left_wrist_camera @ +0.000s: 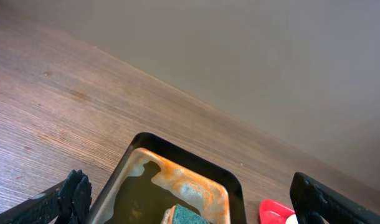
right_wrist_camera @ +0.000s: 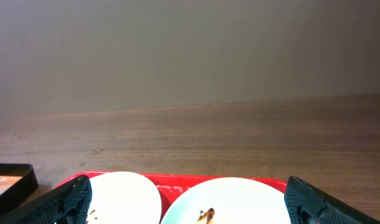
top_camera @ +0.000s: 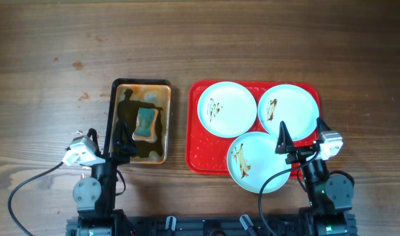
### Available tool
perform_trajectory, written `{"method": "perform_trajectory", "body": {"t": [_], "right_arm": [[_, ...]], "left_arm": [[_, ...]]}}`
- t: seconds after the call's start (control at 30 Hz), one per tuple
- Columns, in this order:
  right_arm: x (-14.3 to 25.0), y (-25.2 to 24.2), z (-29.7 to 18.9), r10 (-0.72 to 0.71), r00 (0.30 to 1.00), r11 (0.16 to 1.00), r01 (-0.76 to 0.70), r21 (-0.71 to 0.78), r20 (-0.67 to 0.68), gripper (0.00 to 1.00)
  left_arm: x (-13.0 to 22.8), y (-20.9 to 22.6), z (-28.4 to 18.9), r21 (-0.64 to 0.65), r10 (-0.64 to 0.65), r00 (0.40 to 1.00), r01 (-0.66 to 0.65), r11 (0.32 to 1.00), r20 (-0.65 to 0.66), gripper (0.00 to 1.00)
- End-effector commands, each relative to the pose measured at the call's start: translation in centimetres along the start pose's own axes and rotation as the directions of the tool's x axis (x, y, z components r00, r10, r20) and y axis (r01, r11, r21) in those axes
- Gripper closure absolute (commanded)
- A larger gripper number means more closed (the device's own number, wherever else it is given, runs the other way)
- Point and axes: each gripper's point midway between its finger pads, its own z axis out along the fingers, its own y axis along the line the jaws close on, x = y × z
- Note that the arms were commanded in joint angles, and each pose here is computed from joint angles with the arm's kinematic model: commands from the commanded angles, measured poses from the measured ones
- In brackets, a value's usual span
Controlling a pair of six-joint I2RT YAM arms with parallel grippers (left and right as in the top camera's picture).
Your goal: Clean dirty plates on tray and stack at the side
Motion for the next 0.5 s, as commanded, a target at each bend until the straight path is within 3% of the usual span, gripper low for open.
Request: {"method": "perform_trajectory", "body": {"t": [0.0, 0.07, 0.2, 0.3, 0.37, 0.47], "right_arm": [[0.1, 0.4, 0.0, -0.018, 1.0, 1.0, 0.017, -0.02, -0.003, 0.0], [0.1, 0.4, 0.0, -0.017, 1.0, 1.0, 0.017, -0.02, -0.003, 0.0], [0.1, 0.4, 0.0, -0.018, 1.0, 1.0, 0.017, -0.02, -0.003, 0.0], [0.1, 0.4, 0.0, -0.018, 1.0, 1.0, 0.017, -0.02, -0.003, 0.0], [0.1, 0.4, 0.0, -0.018, 1.0, 1.0, 0.017, -0.02, -0.003, 0.0], [0.1, 0.4, 0.0, -0.018, 1.0, 1.0, 0.018, -0.02, -0.003, 0.01]], "left_arm": [[1.1, -1.9, -0.1, 0.111, 0.028, 0.998, -0.021, 0.994, -0.059, 0.0], [1.9, -3.1, -0.4, 0.167, 0.09, 0.987, -0.067, 0.984, -0.136, 0.0], [1.7, -3.2, 0.0, 0.135, 0.174, 0.95, -0.143, 0.981, -0.26, 0.0], [0.7, -3.8, 1.4, 0.098, 0.198, 0.889, -0.173, 0.98, -0.413, 0.0], [0.5, -4.0, 2.5, 0.064, 0.19, 0.816, -0.186, 0.98, -0.546, 0.0], [1.3, -3.6, 4.0, -0.019, 0.108, 0.606, -0.199, 0.98, -0.788, 0.0]]}}
